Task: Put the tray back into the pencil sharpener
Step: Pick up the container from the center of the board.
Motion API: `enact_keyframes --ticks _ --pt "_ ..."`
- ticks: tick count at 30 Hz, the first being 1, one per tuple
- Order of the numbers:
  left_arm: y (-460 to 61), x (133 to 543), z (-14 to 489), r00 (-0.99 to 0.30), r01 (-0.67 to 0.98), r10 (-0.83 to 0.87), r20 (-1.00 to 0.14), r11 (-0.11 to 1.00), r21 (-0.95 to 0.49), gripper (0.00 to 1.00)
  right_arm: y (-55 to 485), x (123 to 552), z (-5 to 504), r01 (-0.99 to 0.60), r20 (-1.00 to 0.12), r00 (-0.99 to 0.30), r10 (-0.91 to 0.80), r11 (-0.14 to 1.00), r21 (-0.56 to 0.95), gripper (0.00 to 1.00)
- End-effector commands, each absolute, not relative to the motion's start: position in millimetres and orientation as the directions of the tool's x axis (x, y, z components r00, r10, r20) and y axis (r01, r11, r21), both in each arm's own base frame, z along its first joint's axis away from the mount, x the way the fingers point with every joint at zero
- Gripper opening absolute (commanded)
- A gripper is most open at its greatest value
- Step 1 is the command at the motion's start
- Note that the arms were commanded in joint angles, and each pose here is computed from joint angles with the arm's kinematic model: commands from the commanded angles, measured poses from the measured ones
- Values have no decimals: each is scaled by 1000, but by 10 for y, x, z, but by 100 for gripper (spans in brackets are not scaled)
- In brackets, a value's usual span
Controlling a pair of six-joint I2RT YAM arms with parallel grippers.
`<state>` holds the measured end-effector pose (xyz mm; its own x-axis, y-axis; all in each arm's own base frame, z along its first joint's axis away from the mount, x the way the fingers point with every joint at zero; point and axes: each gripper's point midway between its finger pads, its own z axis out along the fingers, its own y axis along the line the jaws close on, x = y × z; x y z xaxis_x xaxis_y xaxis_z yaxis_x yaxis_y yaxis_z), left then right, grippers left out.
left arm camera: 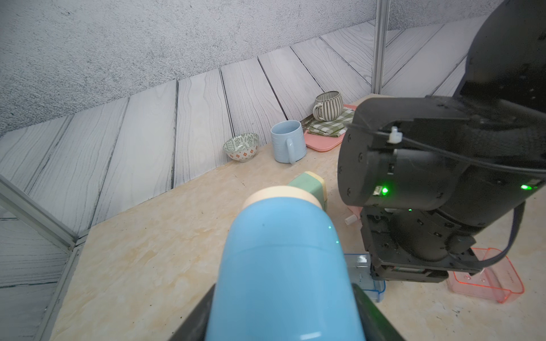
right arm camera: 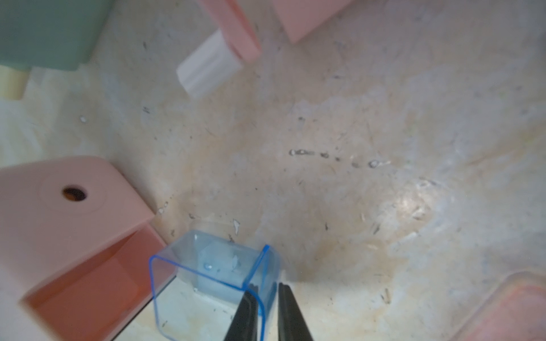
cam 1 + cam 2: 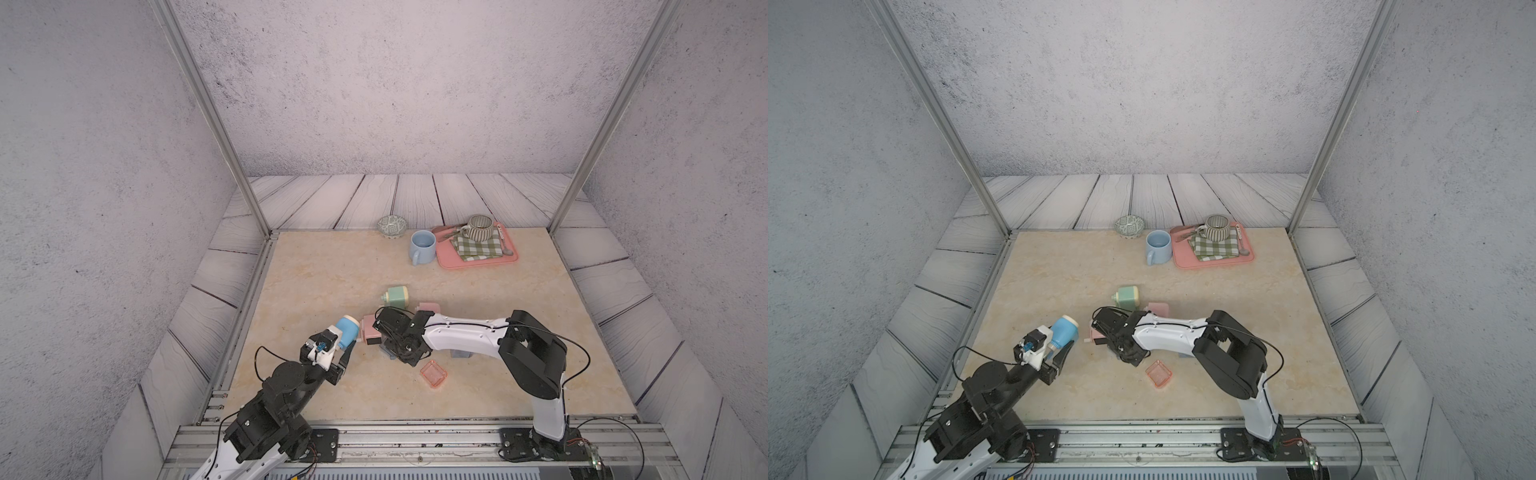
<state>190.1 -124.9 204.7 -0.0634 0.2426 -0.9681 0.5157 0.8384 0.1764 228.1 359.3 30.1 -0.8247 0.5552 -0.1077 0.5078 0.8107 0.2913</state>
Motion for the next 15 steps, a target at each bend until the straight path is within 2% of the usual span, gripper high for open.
enact_keyframes --ticks 1,10,15 --pt "-1245 1896 2194 -23 513 224 -974 839 181 0 3499 2228 322 499 -97 -838 537 826 262 14" --pt "-1420 1778 2287 36 607 198 -979 774 179 0 3424 2251 480 375 -131 -901 414 894 245 9" --pt "-1553 1680 2268 56 678 196 -979 712 181 0 3378 2281 697 162 -193 -959 207 960 226 6"
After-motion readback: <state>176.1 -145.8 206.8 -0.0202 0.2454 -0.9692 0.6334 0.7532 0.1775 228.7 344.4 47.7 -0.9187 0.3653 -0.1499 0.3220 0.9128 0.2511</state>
